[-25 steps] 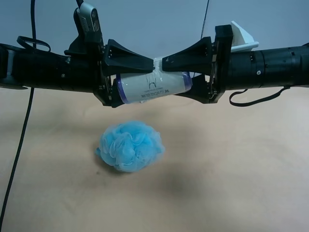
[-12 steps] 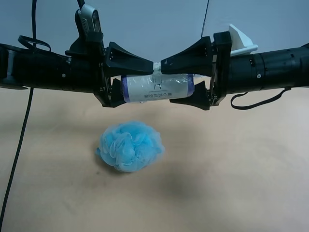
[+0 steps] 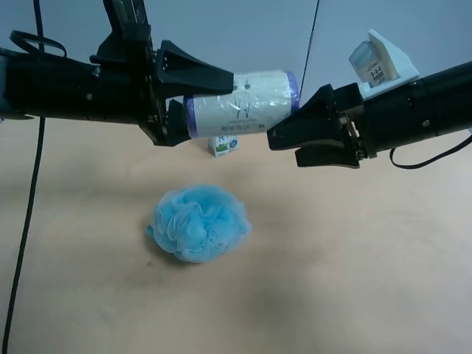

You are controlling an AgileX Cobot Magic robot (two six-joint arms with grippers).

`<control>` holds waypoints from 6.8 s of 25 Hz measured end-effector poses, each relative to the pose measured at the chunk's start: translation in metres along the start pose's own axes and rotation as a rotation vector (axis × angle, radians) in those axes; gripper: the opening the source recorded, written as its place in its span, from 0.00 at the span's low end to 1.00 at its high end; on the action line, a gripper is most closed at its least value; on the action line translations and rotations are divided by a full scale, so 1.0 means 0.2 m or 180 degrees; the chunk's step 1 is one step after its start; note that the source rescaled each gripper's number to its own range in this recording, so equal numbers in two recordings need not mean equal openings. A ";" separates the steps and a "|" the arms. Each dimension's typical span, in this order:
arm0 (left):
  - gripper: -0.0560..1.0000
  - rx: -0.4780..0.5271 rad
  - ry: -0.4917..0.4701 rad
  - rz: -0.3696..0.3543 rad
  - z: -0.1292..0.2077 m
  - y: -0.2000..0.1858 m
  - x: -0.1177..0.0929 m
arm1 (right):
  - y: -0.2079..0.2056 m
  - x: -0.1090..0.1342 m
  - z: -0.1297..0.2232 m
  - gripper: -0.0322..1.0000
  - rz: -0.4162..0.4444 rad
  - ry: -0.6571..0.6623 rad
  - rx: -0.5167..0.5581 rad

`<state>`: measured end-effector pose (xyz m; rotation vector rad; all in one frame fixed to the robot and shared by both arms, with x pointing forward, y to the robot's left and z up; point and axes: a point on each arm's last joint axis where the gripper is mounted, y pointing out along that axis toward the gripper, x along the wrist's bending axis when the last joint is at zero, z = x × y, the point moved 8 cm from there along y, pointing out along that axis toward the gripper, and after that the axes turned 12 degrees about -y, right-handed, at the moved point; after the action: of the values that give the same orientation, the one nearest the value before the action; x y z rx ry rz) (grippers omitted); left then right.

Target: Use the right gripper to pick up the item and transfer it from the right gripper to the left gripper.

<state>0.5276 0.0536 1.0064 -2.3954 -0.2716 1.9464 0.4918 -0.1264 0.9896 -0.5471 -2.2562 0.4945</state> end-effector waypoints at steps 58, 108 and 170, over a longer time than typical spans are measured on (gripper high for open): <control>0.06 -0.0030 0.0199 -0.0323 -0.07 -0.17 0.09 | -0.91 0.20 0.75 0.81 0.2971 -0.0995 -0.0445; 0.06 0.0280 0.0514 -0.3349 -0.30 -0.63 0.40 | -0.99 0.22 0.77 0.78 0.3383 -0.0864 -0.0926; 0.59 0.0170 0.0046 -0.4459 -0.38 -0.81 0.84 | -0.99 0.22 0.77 0.78 0.3383 -0.0862 -0.0928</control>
<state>0.6174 0.2462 0.8832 -1.3355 -1.3642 1.1496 0.3035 -0.2971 1.0146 -1.9507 -2.1295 0.7711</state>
